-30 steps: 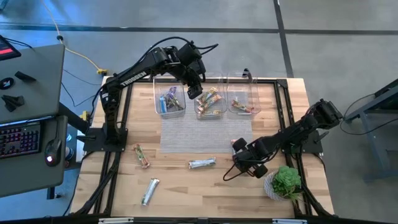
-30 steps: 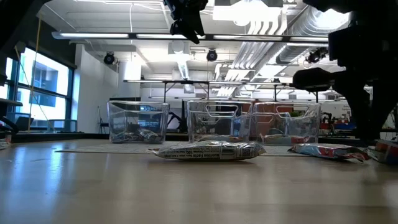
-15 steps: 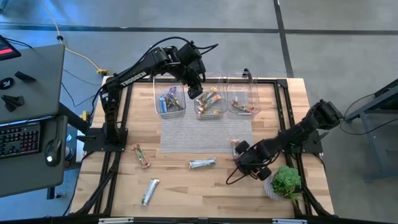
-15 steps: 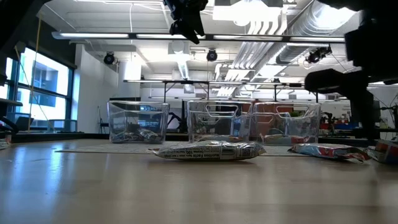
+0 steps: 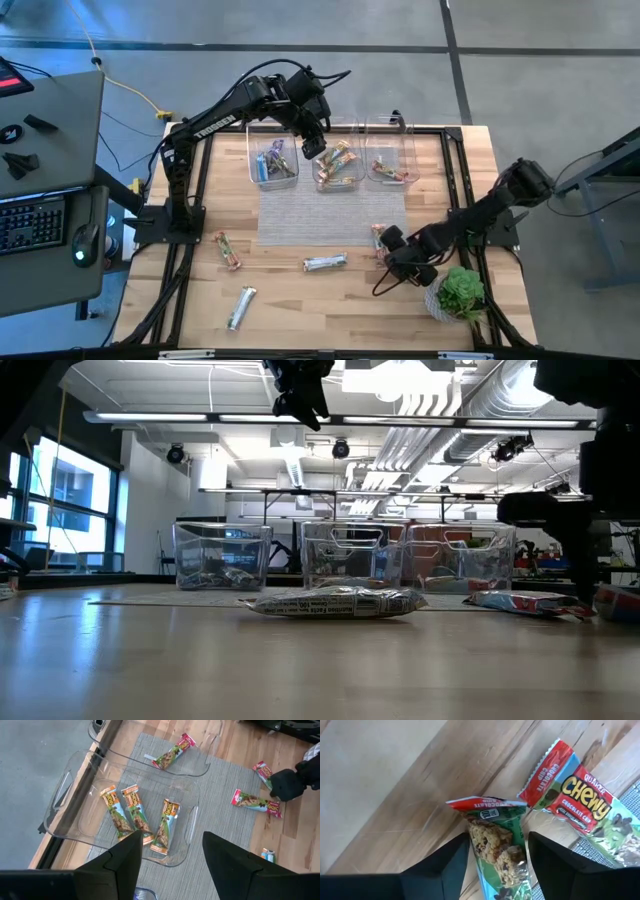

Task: Pick and place Granola Bars by type
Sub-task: Put the red granola bar into the right transparent bin

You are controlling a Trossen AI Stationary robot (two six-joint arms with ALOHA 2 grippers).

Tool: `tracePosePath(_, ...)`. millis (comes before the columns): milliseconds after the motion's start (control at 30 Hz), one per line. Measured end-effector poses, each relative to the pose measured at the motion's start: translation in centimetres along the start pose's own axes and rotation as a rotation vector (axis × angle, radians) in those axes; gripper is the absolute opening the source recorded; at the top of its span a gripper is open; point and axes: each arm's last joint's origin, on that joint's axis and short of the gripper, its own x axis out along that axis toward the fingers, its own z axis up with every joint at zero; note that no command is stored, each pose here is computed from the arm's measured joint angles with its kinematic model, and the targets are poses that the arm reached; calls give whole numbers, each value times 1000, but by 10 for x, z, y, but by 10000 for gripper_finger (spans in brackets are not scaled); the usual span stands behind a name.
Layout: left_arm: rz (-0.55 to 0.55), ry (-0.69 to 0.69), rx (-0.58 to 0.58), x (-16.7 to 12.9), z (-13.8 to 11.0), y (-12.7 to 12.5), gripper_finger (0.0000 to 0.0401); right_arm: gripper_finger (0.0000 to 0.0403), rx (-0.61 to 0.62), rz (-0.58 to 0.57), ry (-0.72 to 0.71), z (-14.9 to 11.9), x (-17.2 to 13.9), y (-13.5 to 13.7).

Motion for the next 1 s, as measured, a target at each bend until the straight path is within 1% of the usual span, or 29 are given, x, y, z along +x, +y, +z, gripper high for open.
tracePosePath(100,0,0,1,0,0,0,202,193,3,4,-2,-1,1,0)
tracePosePath(200,0,0,1,0,0,0,202,179,14,14,-6,1,0,0)
tracePosePath(300,0,0,1,0,0,0,202,150,0,4,-17,8,-5,-2)
tracePosePath(367,0,0,1,0,0,0,202,126,-6,-35,-13,12,-9,-4)
tracePosePath(467,0,-1,1,0,0,0,202,95,11,-206,-43,27,-21,-14)
tracePosePath(533,0,-1,1,0,0,0,202,84,3,-337,9,29,-29,-19)
tracePosePath(600,2,-1,1,0,0,0,202,82,-18,-441,71,31,-38,-27)
tracePosePath(700,2,0,4,0,0,0,202,88,-26,-603,146,35,-57,-46)
tracePosePath(767,3,0,8,0,0,0,202,89,-18,-670,228,30,-64,-62)
tracePosePath(800,5,0,9,0,0,0,202,89,7,-695,250,27,-67,-73)
tracePosePath(867,6,0,10,0,0,0,202,87,97,-734,275,19,-73,-96)
tracePosePath(1000,4,1,9,0,0,0,202,83,363,-763,300,-16,-75,-141)
